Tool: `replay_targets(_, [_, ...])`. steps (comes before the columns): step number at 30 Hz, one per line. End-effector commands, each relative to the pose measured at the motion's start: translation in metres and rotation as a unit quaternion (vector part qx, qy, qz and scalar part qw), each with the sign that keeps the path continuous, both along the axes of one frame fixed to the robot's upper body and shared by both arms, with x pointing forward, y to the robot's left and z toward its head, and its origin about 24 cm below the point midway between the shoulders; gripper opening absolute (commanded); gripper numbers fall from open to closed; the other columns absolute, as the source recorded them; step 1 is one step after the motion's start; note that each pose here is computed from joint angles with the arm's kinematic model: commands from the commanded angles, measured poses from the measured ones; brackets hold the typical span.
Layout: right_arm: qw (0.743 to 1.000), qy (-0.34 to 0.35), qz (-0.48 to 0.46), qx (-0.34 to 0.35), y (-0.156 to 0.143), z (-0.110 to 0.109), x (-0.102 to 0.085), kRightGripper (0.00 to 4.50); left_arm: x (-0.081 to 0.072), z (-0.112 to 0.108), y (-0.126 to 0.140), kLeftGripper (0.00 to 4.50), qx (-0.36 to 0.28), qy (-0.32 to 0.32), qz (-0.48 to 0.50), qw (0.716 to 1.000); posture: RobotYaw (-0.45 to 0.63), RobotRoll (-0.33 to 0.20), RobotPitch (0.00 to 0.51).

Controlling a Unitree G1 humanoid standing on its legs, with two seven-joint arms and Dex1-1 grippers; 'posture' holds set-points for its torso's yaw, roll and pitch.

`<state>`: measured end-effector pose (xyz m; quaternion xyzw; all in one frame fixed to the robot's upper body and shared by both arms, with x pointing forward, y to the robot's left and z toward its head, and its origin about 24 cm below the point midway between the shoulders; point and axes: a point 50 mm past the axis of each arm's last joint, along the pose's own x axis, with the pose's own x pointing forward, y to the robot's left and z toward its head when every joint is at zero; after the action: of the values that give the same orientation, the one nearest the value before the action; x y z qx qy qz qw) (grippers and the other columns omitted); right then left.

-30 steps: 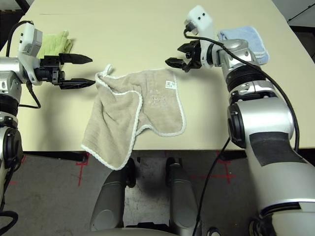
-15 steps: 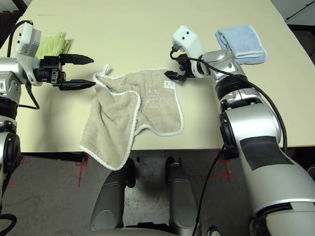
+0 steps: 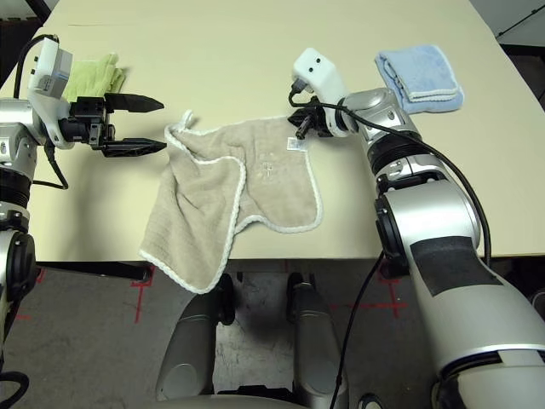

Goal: Fold the towel and set it aside.

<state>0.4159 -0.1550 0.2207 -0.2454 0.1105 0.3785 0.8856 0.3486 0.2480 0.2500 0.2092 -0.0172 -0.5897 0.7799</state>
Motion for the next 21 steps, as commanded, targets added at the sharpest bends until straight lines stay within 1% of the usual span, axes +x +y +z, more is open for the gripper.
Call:
replay_targets(1, [0.998, -0.017, -0.008, 0.052, -0.01, 0.017, 0.0, 0.04, -0.002, -0.005, 0.0, 4.5, -0.004, 0.012, -0.007, 1.0, -0.01, 0.0, 0.34])
replay_targets(3, [0.995, -0.062, 0.004, 0.077, -0.012, 0.029, -0.001, 0.04, -0.001, -0.006, 0.001, 4.5, -0.015, 0.014, -0.002, 1.0, -0.01, 0.0, 0.338])
replay_targets(5, [0.988, -0.124, -0.001, 0.096, -0.016, 0.044, -0.002, 0.04, 0.002, -0.008, -0.001, 4.5, -0.03, 0.008, 0.01, 0.999, -0.01, 0.0, 0.335])
replay_targets(7, [0.964, -0.218, 0.028, 0.15, -0.011, 0.077, -0.007, 0.04, 0.007, -0.009, -0.005, 4.5, -0.059, -0.002, 0.037, 0.998, -0.02, 0.0, 0.325])
replay_targets(9, [0.941, -0.277, 0.054, 0.189, -0.005, 0.102, -0.014, 0.04, 0.012, -0.008, -0.01, 4.5, -0.086, -0.006, 0.056, 0.995, -0.02, 0.0, 0.32])
replay_targets(13, [0.906, -0.349, 0.091, 0.221, 0.004, 0.14, -0.026, 0.04, 0.016, -0.006, -0.017, 4.5, -0.108, -0.014, 0.065, 0.992, -0.02, 0.0, 0.314])
replay_targets(18, [0.841, -0.448, 0.121, 0.278, 0.011, 0.207, -0.054, 0.04, 0.021, -0.001, -0.026, 4.5, -0.137, -0.018, 0.068, 0.988, -0.02, 0.0, 0.303])
replay_targets(21, [0.806, -0.49, 0.131, 0.303, 0.01, 0.24, -0.072, 0.04, 0.025, 0.002, -0.032, 4.5, -0.155, -0.022, 0.072, 0.985, -0.03, 0.0, 0.298])
